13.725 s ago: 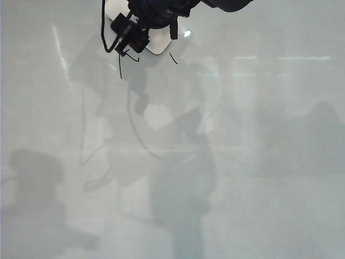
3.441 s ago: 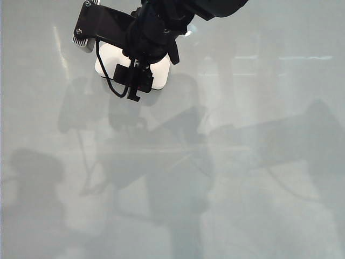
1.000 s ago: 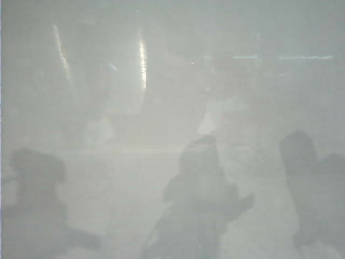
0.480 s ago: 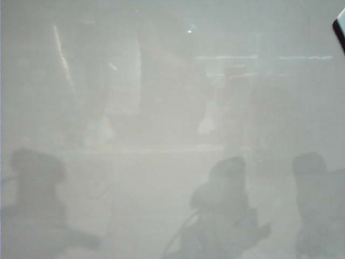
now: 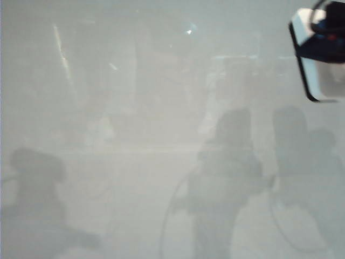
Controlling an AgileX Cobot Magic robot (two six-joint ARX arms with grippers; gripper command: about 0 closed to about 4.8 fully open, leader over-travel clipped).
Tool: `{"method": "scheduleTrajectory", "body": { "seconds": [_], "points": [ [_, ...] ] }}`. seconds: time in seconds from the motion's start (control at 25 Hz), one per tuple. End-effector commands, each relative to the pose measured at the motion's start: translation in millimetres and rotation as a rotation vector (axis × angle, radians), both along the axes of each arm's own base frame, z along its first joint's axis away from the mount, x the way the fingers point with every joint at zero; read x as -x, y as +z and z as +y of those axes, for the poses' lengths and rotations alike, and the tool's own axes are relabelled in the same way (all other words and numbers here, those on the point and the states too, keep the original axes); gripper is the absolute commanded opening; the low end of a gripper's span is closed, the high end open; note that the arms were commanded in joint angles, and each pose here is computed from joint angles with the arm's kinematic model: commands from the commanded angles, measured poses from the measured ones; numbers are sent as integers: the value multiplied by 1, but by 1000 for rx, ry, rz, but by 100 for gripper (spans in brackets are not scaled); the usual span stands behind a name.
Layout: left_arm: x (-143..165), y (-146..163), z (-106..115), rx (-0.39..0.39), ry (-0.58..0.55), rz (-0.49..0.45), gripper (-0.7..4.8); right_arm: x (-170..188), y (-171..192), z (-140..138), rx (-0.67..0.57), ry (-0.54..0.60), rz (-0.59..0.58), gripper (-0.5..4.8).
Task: Grab the whiteboard eraser that is attached to the surface of the whiteboard and use it to clean the writing on the whiteboard.
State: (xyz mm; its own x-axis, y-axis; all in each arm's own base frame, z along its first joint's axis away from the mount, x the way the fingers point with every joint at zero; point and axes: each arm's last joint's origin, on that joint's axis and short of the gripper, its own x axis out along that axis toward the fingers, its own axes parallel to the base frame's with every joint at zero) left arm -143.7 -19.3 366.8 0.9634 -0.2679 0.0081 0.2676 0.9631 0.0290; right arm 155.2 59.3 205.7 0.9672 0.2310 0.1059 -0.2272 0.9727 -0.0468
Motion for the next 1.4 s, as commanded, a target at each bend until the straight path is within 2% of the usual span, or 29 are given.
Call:
{"method": "scheduleTrajectory", "body": {
  "seconds": [0.04,0.16,0.32,0.64,1.4],
  "points": [
    [1,1,0,-1,-3,-8,-5,-27,23,11,20,-14,-113,108],
    [1,1,0,-1,-3,-8,-5,-50,26,18,43,-27,-102,108],
    [1,1,0,-1,-3,-8,-5,-83,23,17,55,-114,-95,108],
    [1,1,0,-1,-3,-8,-5,-104,22,4,43,-200,-130,108],
    [1,1,0,-1,-3,-7,-5,-143,17,15,39,-170,-154,118]
  ]
}}
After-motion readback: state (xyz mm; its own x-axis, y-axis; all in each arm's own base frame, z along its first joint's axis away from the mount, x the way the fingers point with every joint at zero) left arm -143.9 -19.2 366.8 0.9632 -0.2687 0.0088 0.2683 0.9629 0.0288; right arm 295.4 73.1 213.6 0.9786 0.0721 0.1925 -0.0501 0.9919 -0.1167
